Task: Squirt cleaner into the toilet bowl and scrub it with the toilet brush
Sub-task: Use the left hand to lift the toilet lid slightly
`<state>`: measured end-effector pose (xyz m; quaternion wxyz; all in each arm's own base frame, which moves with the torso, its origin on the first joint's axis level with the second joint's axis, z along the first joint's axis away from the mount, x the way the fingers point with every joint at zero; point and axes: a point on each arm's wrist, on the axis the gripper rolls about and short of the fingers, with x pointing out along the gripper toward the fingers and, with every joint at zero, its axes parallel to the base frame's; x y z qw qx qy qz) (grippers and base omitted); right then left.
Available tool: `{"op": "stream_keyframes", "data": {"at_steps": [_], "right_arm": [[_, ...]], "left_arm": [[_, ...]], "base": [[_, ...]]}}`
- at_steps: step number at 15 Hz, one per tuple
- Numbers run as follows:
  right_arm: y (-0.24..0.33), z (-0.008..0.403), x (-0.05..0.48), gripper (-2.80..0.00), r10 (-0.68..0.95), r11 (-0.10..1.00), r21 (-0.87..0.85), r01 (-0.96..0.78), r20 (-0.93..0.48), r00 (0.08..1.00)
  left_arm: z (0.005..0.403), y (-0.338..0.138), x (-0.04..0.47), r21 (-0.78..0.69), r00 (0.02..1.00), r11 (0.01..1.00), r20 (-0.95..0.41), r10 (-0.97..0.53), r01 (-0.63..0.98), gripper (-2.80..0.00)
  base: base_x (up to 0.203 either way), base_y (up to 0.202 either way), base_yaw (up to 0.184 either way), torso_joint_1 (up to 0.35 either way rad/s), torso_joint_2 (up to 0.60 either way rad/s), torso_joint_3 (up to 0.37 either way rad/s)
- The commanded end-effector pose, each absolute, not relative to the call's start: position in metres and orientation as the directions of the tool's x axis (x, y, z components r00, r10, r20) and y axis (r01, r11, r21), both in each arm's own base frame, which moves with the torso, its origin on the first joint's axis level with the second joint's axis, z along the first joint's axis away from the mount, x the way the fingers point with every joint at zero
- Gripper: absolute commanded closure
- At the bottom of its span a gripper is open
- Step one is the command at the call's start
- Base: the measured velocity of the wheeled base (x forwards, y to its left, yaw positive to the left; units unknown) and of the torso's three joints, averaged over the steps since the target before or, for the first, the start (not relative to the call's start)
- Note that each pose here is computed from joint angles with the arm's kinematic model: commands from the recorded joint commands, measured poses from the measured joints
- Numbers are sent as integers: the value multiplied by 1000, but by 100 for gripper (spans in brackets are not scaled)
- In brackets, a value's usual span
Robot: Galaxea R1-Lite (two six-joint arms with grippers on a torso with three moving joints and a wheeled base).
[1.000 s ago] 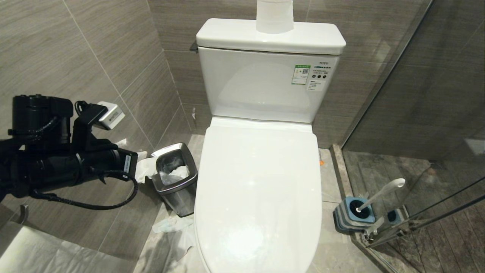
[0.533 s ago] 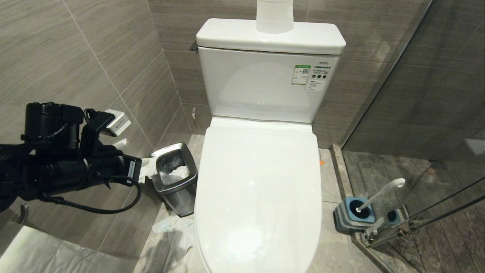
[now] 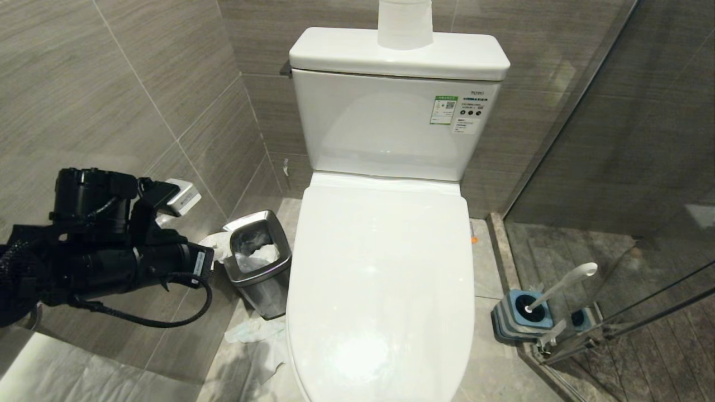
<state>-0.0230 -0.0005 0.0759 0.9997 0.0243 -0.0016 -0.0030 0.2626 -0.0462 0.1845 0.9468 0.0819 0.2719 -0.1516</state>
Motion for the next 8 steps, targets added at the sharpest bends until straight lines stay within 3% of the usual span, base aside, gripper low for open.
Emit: {"op": "stream_keyframes", "data": {"at_steps": [1,8], "right_arm": [[-1,76,-23,0,-6,999,49,6,3,1000],[-1,76,-23,0,-6,999,49,6,3,1000]], "left_arm": [[179,-46,264,60,794,942,-557,-242,329,0],[164,-46,258,-14,746,938,-602,-284,346,0]], "base": [[0,0,0,0,0,0],[0,0,0,0,0,0]]}}
